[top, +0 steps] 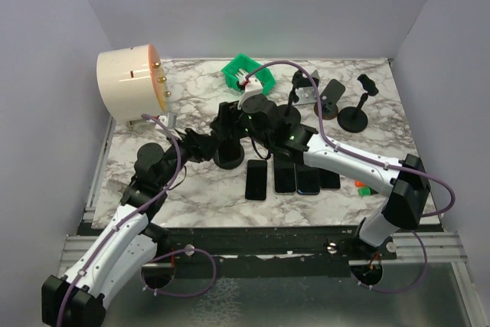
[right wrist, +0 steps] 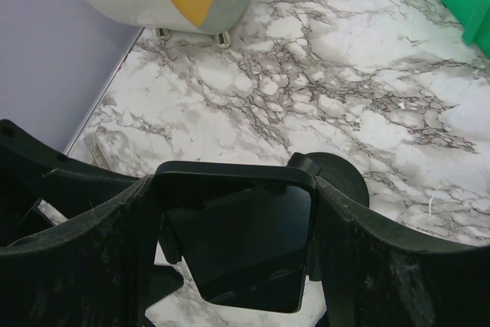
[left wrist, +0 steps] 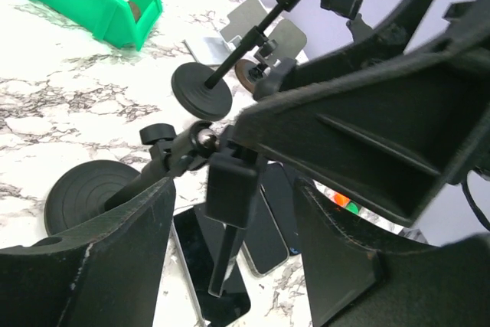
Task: Remove the phone from the phone stand
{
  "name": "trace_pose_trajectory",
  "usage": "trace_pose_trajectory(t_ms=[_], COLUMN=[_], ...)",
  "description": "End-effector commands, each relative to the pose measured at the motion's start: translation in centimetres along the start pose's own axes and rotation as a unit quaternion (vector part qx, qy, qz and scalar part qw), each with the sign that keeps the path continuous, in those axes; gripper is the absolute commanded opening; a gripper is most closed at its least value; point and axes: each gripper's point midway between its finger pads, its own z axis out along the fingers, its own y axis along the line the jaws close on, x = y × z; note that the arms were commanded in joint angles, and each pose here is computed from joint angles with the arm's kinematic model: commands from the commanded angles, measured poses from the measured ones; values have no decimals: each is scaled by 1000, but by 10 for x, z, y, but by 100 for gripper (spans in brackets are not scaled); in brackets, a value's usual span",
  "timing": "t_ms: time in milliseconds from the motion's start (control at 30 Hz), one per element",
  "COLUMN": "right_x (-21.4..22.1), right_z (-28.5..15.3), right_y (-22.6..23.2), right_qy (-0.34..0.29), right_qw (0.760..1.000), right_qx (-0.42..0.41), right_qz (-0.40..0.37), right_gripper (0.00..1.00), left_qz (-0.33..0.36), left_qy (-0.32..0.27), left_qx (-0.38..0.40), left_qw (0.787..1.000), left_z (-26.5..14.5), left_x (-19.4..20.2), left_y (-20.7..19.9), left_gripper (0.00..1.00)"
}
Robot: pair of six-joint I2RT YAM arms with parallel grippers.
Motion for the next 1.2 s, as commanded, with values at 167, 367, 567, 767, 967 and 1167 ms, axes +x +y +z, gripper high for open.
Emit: trace_pose_trajectory(t_ms=[167, 367, 567, 767, 967, 1167], right_x=[23, 24, 23, 25, 29, 22], right_z=[-7, -5, -4, -7, -16, -28], right_y=[2, 3, 4, 4, -10, -6], right_qy=[37, 40, 40, 42, 43, 22], right_qw=[999, 999, 999, 999, 994, 982], right_qx=[-14, -14, -17, -17, -61, -131], right_qz=[-4, -3, 3, 14, 84, 135], right_gripper=[0, 0, 0, 0, 0, 0], left_qz=[-37, -31, -31, -30, -64, -112], left_qy=[4, 25, 36, 18, -11, -40], left_qx=[52, 71, 81, 78, 92, 105], left_qw=[998, 997, 996, 996, 994, 987], left_z=[1, 1, -1, -4, -8, -11], left_x=[-3, 6, 13, 9, 8, 6], left_y=[-4, -8, -9, -6, -5, -3], left_gripper=[57, 52, 37, 0, 0, 0])
